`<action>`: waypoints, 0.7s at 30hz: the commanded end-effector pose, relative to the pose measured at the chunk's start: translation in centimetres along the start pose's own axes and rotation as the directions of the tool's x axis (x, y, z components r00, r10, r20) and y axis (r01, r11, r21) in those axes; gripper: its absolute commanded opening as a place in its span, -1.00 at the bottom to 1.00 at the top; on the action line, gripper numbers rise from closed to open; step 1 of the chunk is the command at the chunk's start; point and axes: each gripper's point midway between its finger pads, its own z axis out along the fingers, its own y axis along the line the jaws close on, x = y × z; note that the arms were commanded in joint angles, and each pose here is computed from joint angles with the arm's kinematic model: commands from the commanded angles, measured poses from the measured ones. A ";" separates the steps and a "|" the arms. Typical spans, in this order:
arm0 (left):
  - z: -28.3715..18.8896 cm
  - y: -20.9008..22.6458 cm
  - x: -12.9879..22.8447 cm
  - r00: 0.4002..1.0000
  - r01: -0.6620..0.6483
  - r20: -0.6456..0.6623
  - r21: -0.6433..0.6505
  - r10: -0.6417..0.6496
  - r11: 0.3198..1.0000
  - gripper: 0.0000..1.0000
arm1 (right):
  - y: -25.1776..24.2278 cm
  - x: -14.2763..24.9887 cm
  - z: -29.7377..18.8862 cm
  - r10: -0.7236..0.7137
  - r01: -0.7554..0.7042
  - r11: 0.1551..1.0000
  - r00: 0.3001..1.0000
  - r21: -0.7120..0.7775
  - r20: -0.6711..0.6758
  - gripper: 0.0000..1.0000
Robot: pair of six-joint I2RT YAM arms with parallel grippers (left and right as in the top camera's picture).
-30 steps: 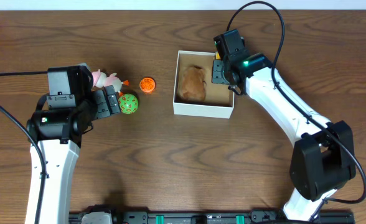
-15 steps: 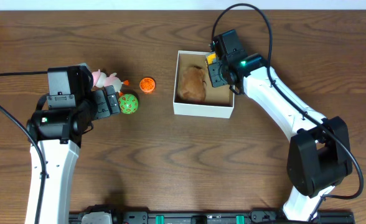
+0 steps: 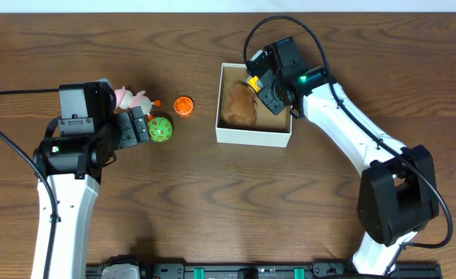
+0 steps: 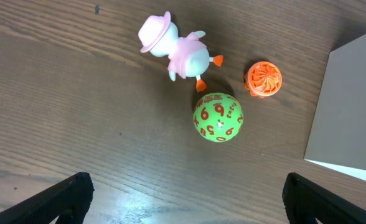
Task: Pack container
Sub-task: 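Lower the truck into the box and push it into place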
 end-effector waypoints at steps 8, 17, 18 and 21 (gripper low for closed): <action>-0.5 0.1 -0.8 1.000 0.002 0.021 -0.002 -0.002 1.000 0.96 | -2.8 0.5 0.0 -0.172 0.171 0.985 0.985 0.036 0.003 -0.09; -0.5 0.1 -0.8 1.000 0.002 0.021 -0.002 -0.002 1.000 0.96 | -3.5 0.9 0.0 -0.173 0.173 0.985 0.985 0.013 0.017 0.00; -0.5 0.1 -0.8 1.000 0.002 0.021 -0.002 -0.002 1.000 0.96 | -3.4 0.9 0.0 -0.183 0.183 0.983 0.983 0.011 0.018 0.01; -0.5 0.1 -0.8 1.000 0.002 0.021 -0.002 -0.002 1.000 0.96 | -3.3 1.0 0.1 -0.208 0.208 0.978 0.978 0.007 0.013 0.02</action>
